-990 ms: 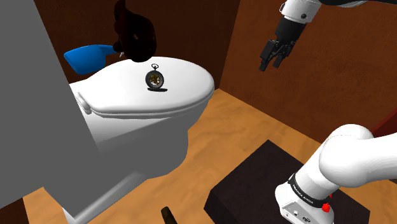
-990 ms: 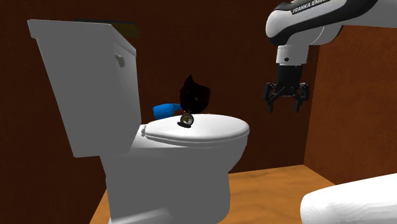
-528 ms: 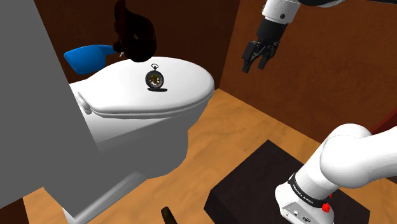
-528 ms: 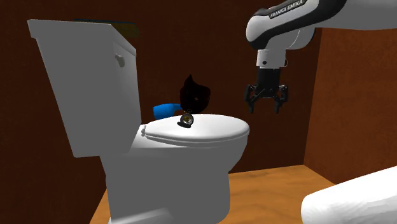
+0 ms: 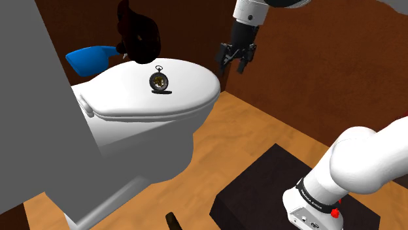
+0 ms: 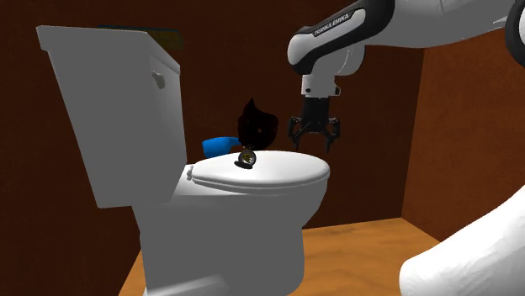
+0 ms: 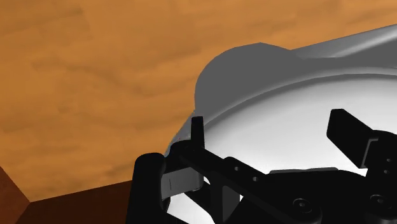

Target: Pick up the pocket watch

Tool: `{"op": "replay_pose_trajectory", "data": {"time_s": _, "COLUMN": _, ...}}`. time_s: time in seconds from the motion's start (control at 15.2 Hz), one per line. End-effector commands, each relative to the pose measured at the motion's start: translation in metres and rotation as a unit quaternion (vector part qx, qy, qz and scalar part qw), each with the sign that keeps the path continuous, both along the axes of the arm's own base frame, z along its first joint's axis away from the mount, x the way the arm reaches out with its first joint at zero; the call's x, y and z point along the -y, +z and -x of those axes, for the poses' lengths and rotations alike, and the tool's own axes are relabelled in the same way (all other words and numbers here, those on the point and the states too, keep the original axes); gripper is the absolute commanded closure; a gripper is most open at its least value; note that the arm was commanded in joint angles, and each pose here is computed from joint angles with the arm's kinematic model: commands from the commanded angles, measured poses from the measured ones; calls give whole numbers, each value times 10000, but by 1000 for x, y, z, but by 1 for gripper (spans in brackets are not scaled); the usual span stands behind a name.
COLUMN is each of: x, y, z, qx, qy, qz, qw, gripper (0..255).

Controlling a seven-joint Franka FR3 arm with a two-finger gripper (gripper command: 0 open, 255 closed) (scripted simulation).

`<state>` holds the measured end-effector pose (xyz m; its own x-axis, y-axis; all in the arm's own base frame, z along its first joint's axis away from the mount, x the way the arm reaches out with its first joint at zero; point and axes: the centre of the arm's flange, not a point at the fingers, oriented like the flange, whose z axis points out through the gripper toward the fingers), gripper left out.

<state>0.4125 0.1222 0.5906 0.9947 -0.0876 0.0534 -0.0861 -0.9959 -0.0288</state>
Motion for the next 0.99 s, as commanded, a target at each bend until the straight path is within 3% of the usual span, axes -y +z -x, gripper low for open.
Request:
{"op": "replay_pose_trajectory", "data": {"time_s": 0.0, "x": -23, "y": -5, "z": -13, "qx": -30, "qy": -17, "qz": -31, "qw": 10000, "gripper": 0}}
{"op": "replay_pose_trajectory", "data": {"time_s": 0.92, "x": -172, "y": -32, "z": -116, "qx": -243, "qy": -116, "qz": -218, "qw": 9994, "gripper": 0}}
